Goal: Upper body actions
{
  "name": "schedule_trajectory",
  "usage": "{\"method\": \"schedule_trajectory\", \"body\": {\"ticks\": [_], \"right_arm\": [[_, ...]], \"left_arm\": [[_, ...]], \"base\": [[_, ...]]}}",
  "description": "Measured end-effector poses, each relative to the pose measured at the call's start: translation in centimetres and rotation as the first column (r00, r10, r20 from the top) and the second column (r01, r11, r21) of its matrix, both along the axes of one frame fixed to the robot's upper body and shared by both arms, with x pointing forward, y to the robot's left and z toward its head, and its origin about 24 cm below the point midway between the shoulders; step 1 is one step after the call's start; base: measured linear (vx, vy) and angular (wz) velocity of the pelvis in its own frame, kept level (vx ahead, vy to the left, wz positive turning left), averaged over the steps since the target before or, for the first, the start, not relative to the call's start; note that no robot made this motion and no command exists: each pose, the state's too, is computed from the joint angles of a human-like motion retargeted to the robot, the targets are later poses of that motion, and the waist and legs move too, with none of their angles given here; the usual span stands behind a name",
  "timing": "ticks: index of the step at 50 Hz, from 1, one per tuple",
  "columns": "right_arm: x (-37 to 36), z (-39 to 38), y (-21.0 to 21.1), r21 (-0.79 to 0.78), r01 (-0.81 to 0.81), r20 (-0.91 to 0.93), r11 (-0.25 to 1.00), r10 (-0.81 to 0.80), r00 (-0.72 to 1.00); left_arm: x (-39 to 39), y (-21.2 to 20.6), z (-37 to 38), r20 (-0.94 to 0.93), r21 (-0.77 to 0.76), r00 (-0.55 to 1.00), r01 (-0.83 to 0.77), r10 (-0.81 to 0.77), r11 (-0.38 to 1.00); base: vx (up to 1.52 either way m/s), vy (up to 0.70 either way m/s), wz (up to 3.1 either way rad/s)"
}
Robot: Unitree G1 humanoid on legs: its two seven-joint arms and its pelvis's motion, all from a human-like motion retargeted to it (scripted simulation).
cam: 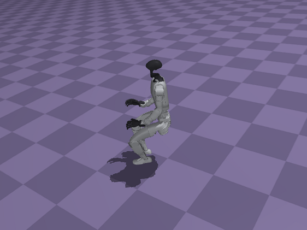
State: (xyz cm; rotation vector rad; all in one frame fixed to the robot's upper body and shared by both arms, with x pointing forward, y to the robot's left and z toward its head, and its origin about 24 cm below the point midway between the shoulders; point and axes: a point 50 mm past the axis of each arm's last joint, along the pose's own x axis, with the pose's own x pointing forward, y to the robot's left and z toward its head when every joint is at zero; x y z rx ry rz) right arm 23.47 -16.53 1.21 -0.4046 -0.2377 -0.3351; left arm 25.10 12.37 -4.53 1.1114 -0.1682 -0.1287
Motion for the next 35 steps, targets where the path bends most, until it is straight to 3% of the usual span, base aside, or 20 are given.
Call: {"method": "schedule_trajectory", "body": {"ticks": [23, 35], "right_arm": [[11.0, 10.8, -1.0, -0.037, -0.109, 0.244, 0.993, 0.115, 0.963], [15.0, 17.7, 0.8, -0.062, -0.070, 0.355, 0.996, 0.088, 0.931]], "left_arm": [[0.2, 0.1, 0.3, 0.006, 0.005, 1.000, 0.006, -0.007, 1.000], [1.3, -0.8, 1.2, 0.036, 0.010, 0.998, 0.054, -0.055, 0.998]], "base": [[0.00, 0.00, 0.00], [0.00, 0.00, 0.00]]}}
